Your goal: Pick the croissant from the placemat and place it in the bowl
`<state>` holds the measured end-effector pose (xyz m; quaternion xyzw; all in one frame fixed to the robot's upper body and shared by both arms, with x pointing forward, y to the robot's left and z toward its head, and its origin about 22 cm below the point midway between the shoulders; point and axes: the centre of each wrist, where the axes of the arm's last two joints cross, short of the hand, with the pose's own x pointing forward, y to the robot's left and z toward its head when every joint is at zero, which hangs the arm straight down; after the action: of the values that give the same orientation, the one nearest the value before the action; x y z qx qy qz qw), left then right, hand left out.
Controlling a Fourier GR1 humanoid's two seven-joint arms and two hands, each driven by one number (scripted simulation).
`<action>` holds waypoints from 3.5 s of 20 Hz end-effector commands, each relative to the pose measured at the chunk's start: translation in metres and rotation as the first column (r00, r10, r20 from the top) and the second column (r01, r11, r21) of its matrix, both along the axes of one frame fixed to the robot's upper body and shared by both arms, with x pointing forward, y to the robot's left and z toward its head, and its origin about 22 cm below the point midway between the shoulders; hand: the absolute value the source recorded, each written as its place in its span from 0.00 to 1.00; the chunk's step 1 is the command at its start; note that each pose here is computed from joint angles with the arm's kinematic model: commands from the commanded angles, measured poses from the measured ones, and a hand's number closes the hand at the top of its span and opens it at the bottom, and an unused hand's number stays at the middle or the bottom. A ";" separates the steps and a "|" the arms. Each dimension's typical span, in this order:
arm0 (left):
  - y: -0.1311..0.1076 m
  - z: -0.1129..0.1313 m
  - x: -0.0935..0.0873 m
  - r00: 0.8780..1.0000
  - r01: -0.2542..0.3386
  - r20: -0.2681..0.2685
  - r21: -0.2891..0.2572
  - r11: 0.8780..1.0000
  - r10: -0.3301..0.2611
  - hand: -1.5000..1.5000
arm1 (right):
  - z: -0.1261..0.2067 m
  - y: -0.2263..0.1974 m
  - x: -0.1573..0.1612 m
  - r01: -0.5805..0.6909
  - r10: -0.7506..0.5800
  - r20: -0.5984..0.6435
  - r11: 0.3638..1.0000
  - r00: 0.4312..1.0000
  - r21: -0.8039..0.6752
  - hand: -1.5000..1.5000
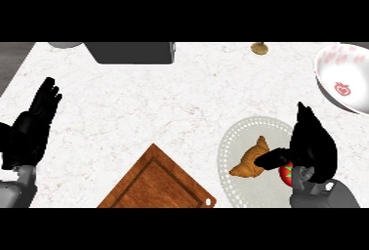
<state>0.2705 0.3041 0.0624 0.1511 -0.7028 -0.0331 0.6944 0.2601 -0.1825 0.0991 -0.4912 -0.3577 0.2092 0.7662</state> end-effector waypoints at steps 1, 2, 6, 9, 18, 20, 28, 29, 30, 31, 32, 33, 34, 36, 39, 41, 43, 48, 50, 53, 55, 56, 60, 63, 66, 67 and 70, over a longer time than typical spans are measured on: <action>0.005 0.006 -0.001 1.000 0.012 0.004 -0.002 1.000 -0.012 0.50 | 0.010 0.013 0.012 0.104 -0.104 -0.265 0.994 0.959 -0.016 0.00; 0.001 0.001 0.001 1.000 0.008 -0.010 -0.003 1.000 -0.009 0.50 | 0.004 0.010 0.017 0.106 -0.103 -0.316 0.994 0.943 -0.008 0.00; -0.010 -0.001 0.001 1.000 0.010 0.004 -0.009 1.000 -0.010 0.50 | -0.014 0.005 0.022 0.132 -0.113 -0.421 0.991 0.900 0.014 0.00; 0.004 0.003 0.008 1.000 -0.015 -0.005 -0.006 1.000 0.015 0.50 | -0.026 0.017 0.024 0.129 -0.104 -0.467 0.991 0.878 0.023 0.00; 0.013 -0.002 0.003 1.000 0.010 -0.021 -0.010 1.000 -0.010 0.50 | -0.016 0.032 0.034 0.093 -0.160 -0.411 0.980 0.897 -0.178 0.00; 0.001 -0.007 0.004 1.000 -0.005 -0.018 0.000 1.000 0.005 0.50 | -0.006 0.032 0.035 0.088 -0.157 -0.408 0.979 0.899 -0.182 0.00; 0.005 0.003 0.007 1.000 0.013 0.003 -0.027 1.000 -0.013 0.50 | -0.054 0.028 0.027 0.133 -0.173 -0.504 0.985 0.846 -0.114 0.00; 0.001 -0.002 0.006 1.000 0.013 0.008 -0.005 1.000 -0.013 0.50 | -0.043 0.032 0.025 0.116 -0.154 -0.498 0.987 0.853 -0.107 0.00; 0.011 -0.008 0.007 1.000 -0.005 0.007 -0.003 1.000 0.005 0.50 | -0.058 0.033 0.021 0.129 -0.159 -0.510 0.987 0.845 -0.096 0.00; 0.002 -0.002 0.014 1.000 -0.004 0.001 -0.020 1.000 0.004 0.50 | -0.060 0.039 0.021 0.129 -0.162 -0.504 0.987 0.849 -0.099 0.00; -0.010 -0.004 0.006 1.000 0.010 -0.002 -0.020 1.000 -0.011 0.50 | -0.052 0.035 0.020 0.133 -0.168 -0.491 0.986 0.855 -0.106 0.00; 0.007 -0.003 0.008 1.000 0.002 -0.005 -0.002 1.000 -0.002 0.50 | -0.055 0.033 0.028 0.145 -0.178 -0.491 0.984 0.853 -0.104 0.00; -0.003 -0.012 0.003 1.000 -0.005 -0.005 -0.003 1.000 0.005 0.50 | -0.053 0.029 0.022 0.144 -0.175 -0.498 0.985 0.850 -0.100 0.00; 0.016 0.001 0.010 1.000 0.000 -0.007 -0.003 1.000 0.000 0.50 | -0.061 0.040 0.012 0.125 -0.166 -0.488 0.985 0.857 -0.115 0.00; 0.007 -0.003 0.003 1.000 0.008 -0.001 -0.018 1.000 -0.008 0.50 | -0.062 0.038 0.022 0.165 -0.198 -0.469 0.980 0.861 -0.111 0.00; -0.005 -0.013 -0.001 1.000 0.014 -0.005 0.000 1.000 -0.014 0.50 | -0.079 0.026 0.013 0.154 -0.194 -0.501 0.981 0.843 -0.119 0.00; -0.013 -0.005 0.003 1.000 0.022 -0.001 -0.020 1.000 -0.022 0.50 | -0.079 0.026 0.013 0.168 -0.202 -0.506 0.979 0.839 -0.112 0.00; 0.006 -0.016 0.009 1.000 -0.003 -0.001 -0.018 1.000 0.003 0.50 | -0.084 0.023 0.029 0.105 -0.112 -0.523 0.994 0.845 -0.043 1.00; 0.013 0.002 0.001 1.000 0.022 -0.001 -0.012 1.000 -0.022 0.50 | -0.095 0.035 0.025 0.115 -0.109 -0.495 0.993 0.862 -0.018 1.00; -0.004 -0.004 0.006 1.000 0.017 -0.006 -0.029 0.999 -0.017 0.50 | -0.101 0.021 0.041 0.108 -0.107 -0.472 0.994 0.875 -0.027 1.00; 0.004 -0.008 0.010 1.000 0.007 0.008 -0.009 1.000 -0.007 0.50 | -0.091 0.023 0.035 0.106 -0.099 -0.470 0.994 0.877 -0.013 1.00; 0.009 -0.002 0.011 1.000 0.006 0.010 -0.003 1.000 -0.006 0.50 | -0.111 0.020 0.026 0.094 -0.099 -0.462 0.995 0.881 -0.034 1.00; 0.001 -0.006 -0.009 1.000 0.021 -0.010 0.005 1.000 -0.021 0.50 | -0.100 0.024 0.030 0.115 -0.153 -0.392 0.986 0.907 -0.120 1.00; 0.012 -0.014 0.005 1.000 0.000 -0.008 -0.007 1.000 0.000 0.50 | -0.083 0.022 0.029 0.125 -0.195 -0.347 0.969 0.917 -0.214 1.00; -0.004 -0.004 0.001 1.000 0.022 0.002 -0.006 1.000 -0.022 0.50 | -0.074 -0.011 0.030 -0.395 0.356 -0.284 0.914 0.890 -0.090 1.00; 0.005 -0.002 0.009 1.000 0.005 0.008 -0.016 1.000 -0.005 0.50 | -0.062 -0.004 0.033 -0.527 0.492 -0.264 0.847 0.829 -0.076 1.00; -0.003 -0.005 0.009 1.000 0.019 0.002 -0.005 1.000 -0.019 0.50 | -0.038 -0.010 0.035 -0.764 0.748 -0.158 0.641 0.644 -0.079 1.00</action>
<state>0.2772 0.3034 0.0570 0.1420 -0.7034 -0.0355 0.6955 0.2938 -0.1819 0.0403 -0.4052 -0.3826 0.4712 0.6837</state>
